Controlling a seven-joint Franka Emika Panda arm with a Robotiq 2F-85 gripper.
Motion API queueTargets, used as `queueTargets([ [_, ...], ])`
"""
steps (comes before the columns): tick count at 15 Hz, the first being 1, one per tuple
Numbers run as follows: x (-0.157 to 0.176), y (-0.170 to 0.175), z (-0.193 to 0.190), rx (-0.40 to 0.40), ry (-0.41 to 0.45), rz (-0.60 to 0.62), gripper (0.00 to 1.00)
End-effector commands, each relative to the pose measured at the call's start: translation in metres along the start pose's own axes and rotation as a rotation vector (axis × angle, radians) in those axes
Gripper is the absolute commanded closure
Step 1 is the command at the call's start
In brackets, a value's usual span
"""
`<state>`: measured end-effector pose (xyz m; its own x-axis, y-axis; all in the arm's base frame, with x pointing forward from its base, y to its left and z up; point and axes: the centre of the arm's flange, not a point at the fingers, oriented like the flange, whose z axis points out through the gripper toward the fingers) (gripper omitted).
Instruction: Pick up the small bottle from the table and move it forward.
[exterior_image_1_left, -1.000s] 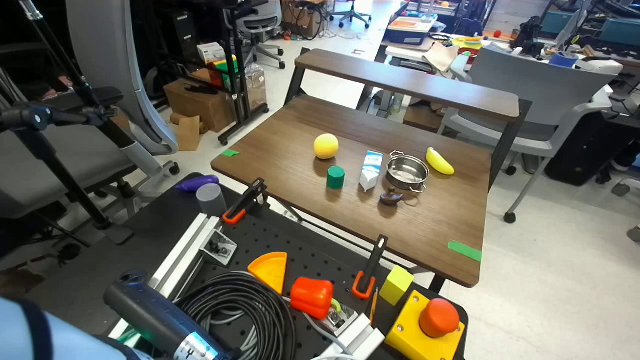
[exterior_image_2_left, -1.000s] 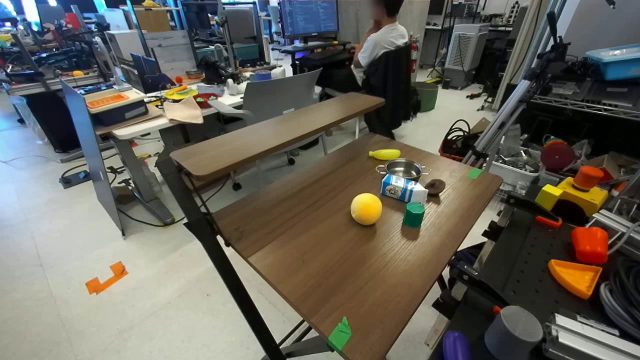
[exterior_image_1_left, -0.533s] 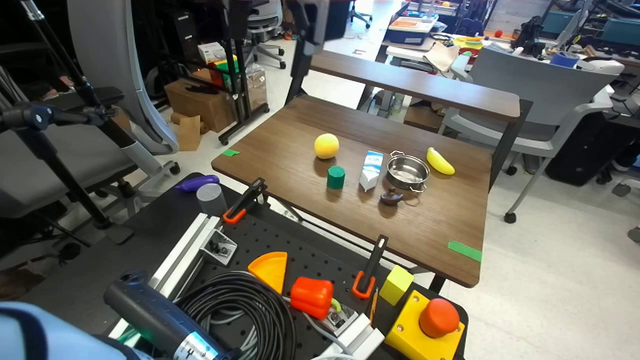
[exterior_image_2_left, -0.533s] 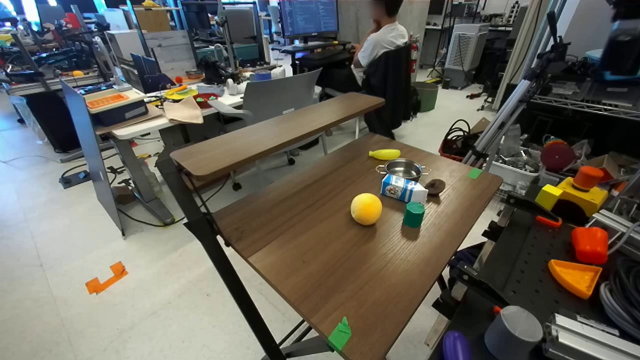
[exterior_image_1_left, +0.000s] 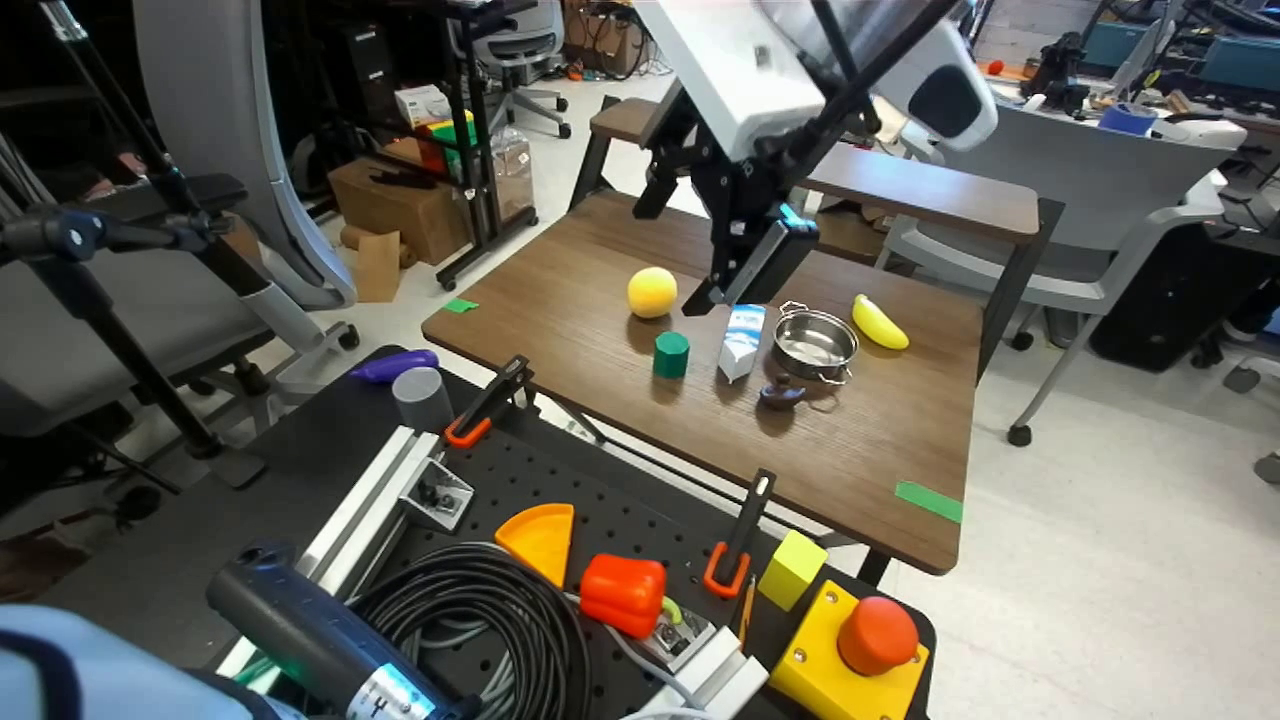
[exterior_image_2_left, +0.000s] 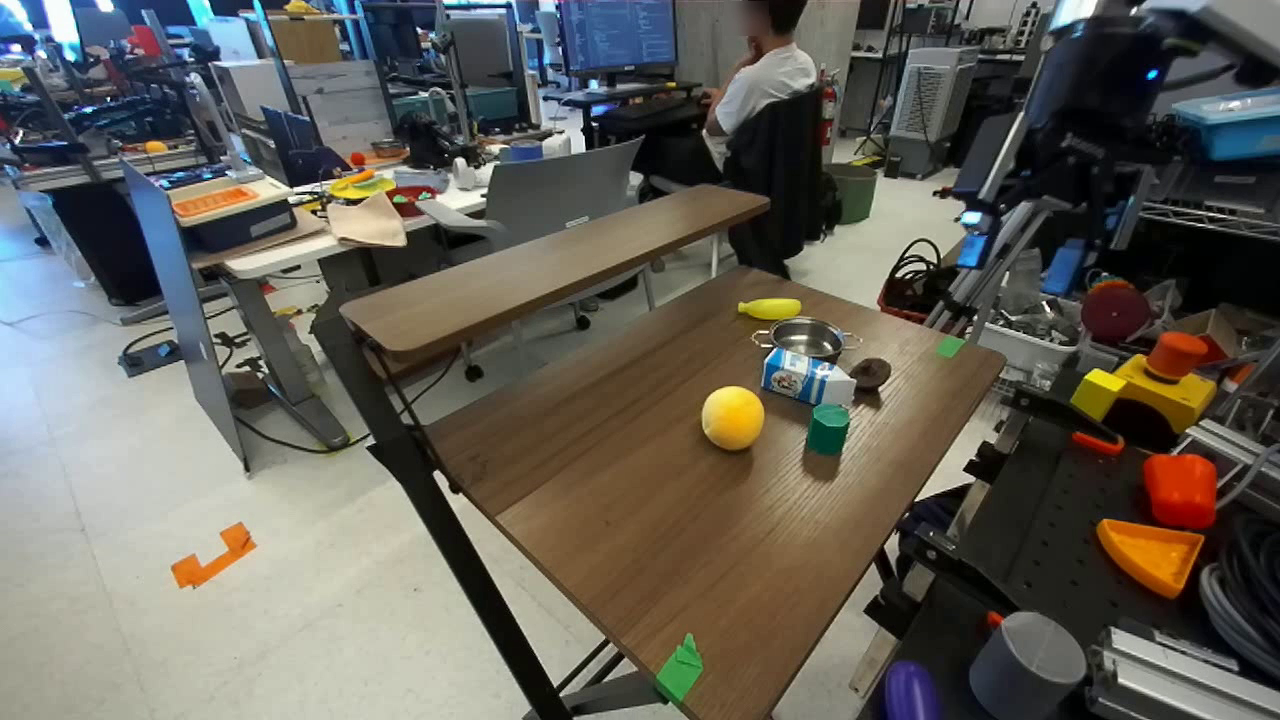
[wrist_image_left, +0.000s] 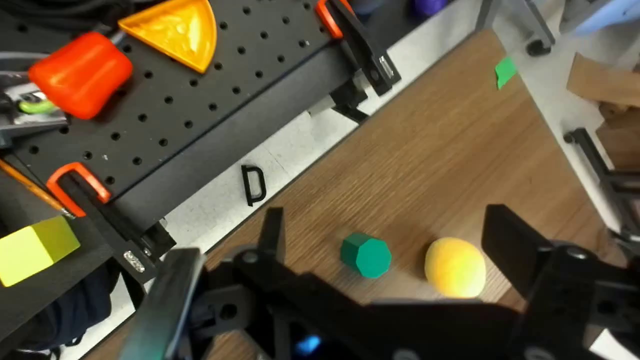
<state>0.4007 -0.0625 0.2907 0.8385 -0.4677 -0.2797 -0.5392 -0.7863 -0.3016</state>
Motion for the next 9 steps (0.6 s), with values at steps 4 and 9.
queueTargets([
  [4,0.111,0.011,0.050,0.062,0.127,0.330,0.00],
  [9,0.146,0.037,0.072,0.004,0.174,0.503,0.00],
])
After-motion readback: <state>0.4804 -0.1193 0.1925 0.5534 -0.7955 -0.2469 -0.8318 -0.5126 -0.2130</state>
